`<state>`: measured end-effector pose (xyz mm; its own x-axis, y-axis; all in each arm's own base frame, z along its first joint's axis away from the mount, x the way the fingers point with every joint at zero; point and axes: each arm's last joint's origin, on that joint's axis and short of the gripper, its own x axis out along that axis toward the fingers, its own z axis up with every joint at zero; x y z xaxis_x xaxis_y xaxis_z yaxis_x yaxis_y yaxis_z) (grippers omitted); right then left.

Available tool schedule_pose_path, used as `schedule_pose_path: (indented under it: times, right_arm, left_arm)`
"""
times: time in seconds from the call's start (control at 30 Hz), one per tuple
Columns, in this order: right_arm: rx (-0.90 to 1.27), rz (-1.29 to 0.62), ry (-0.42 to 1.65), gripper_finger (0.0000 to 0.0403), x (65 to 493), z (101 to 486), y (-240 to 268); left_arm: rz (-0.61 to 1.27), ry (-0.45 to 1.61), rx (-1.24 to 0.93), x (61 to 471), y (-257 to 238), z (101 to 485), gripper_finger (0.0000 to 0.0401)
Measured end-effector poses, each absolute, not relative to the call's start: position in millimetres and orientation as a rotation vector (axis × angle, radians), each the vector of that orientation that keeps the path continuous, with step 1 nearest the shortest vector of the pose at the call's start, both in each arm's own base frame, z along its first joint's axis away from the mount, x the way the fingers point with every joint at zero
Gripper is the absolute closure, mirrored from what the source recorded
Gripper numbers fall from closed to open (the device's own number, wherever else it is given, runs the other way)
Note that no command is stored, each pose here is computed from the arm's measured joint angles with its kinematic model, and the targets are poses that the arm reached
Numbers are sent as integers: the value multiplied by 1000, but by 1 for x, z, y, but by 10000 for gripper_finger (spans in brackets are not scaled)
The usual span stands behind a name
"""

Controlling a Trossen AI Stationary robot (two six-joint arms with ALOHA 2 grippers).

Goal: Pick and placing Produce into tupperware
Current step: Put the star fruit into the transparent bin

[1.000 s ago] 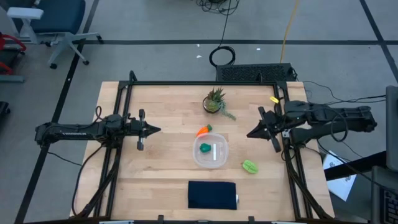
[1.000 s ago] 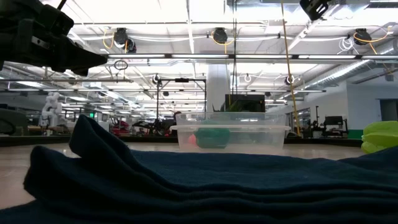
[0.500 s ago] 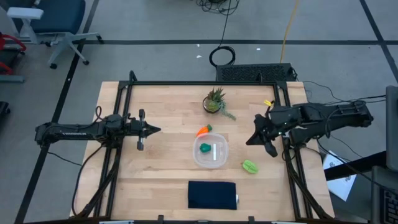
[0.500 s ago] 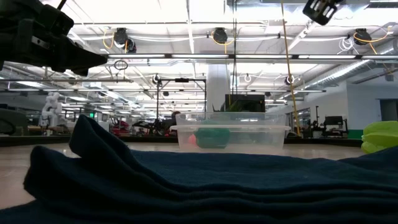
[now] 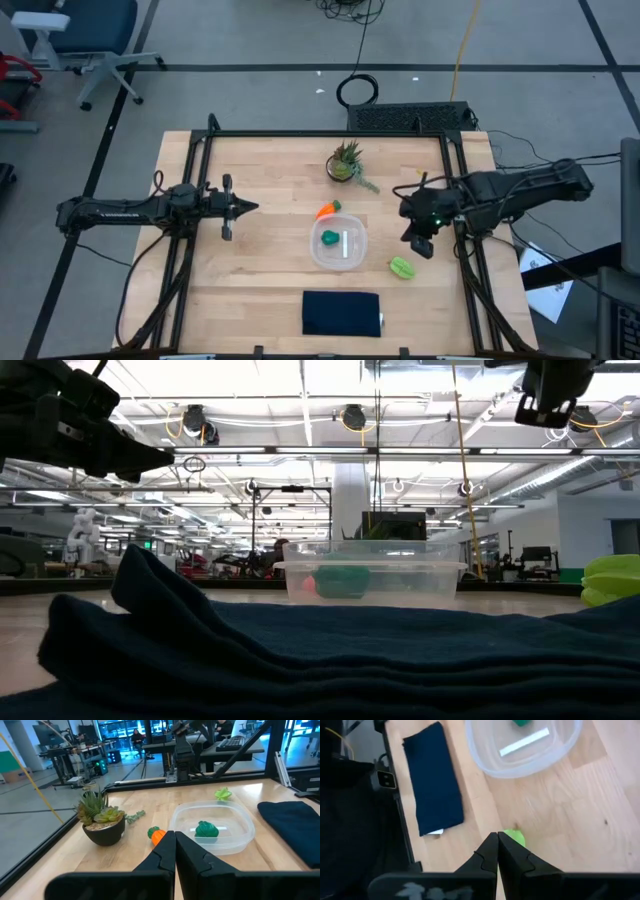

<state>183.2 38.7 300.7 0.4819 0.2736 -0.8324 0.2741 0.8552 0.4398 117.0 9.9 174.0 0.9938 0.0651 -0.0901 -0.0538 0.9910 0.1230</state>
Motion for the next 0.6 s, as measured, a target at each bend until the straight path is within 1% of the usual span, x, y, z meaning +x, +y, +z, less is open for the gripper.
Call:
schedule_pose_path:
  times: [0.4, 0.6]
  right_arm:
    - [689, -108, 1219, 403, 186, 288, 52]
    - [707, -110, 1261, 403, 187, 284, 63]
  left_arm:
    - [60, 102, 120, 117, 10, 173, 396]
    - [60, 102, 120, 117, 10, 173, 396]
